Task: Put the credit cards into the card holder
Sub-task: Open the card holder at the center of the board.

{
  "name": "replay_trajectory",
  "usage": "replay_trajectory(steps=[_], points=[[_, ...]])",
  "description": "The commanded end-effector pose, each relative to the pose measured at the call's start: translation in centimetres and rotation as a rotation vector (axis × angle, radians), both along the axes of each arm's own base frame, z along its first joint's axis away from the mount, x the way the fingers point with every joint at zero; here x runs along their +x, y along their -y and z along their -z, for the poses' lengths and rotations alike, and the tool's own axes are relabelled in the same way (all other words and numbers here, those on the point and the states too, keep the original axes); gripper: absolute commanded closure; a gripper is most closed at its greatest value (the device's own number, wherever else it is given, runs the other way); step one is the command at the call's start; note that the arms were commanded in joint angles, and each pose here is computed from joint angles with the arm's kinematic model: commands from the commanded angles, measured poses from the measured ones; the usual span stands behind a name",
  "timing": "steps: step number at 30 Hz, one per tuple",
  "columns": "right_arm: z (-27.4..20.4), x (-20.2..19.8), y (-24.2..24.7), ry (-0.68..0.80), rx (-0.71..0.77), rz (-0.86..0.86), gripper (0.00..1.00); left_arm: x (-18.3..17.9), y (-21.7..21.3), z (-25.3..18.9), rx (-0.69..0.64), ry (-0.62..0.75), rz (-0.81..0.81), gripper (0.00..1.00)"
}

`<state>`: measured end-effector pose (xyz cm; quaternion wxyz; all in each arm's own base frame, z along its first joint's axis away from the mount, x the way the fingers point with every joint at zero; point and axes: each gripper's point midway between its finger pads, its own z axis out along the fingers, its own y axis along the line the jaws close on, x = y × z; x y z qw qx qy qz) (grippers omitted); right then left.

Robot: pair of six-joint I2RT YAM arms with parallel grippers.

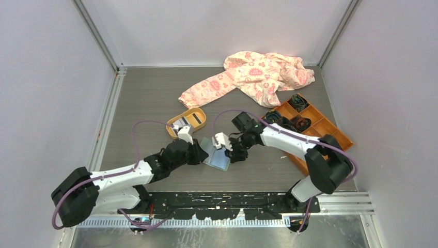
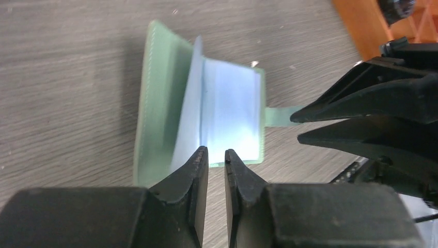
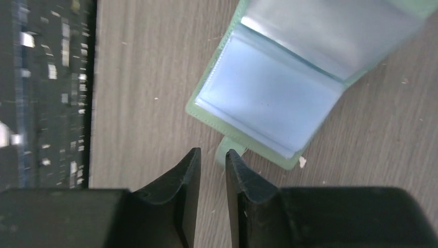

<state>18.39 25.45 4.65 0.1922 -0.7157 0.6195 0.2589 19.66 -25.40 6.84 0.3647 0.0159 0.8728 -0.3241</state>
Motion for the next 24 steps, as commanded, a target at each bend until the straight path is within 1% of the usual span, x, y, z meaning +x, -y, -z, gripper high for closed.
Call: replay_trajectory(steps=[1, 5, 9, 12, 14, 16, 18, 20, 22, 24], points=[[-7.2, -1.9, -0.4, -0.103, 0.241, -0.053, 0.68, 0.3, 0.4, -2.1, 0.01, 0.02, 0.038, 0.8], [-8.8, -1.1, 0.0, -0.103, 0.321, 0.002, 0.65, 0.7, 1.5, -1.9, 0.026, 0.001, 0.066, 0.8], [-9.1, -0.1, 0.1, -0.096, 0.329, 0.07, 0.65, 1.2, 2.5, -1.6, 0.042, -0.024, 0.092, 0.81], [-10.0, 1.3, 0.0, -0.097, 0.326, 0.169, 0.64, 1.7, 2.5, -3.5, 0.043, -0.002, 0.103, 0.81], [-10.8, 2.4, 0.1, -0.085, 0.323, 0.234, 0.64, 2.2, 1.7, -5.8, 0.063, 0.053, 0.118, 0.79], [-11.7, 3.3, 0.4, -0.069, 0.318, 0.295, 0.63, 2.9, 0.4, -8.1, 0.099, 0.105, 0.118, 0.71], [-12.7, 4.6, 1.1, -0.048, 0.318, 0.371, 0.61, 4.3, -1.6, -10.3, 0.12, 0.128, 0.076, 0.58], [-13.8, 5.7, 1.6, -0.028, 0.331, 0.432, 0.59, 5.6, -3.4, -11.8, 0.099, 0.106, 0.043, 0.49], [-14.7, 6.6, 2.1, -0.015, 0.349, 0.495, 0.56, 7.0, -5.0, -12.7, 0.04, 0.057, 0.004, 0.43], [-15.3, 7.4, 2.5, -0.011, 0.369, 0.548, 0.48, 8.1, -6.3, -13.3, -0.024, 0.011, -0.018, 0.41]])
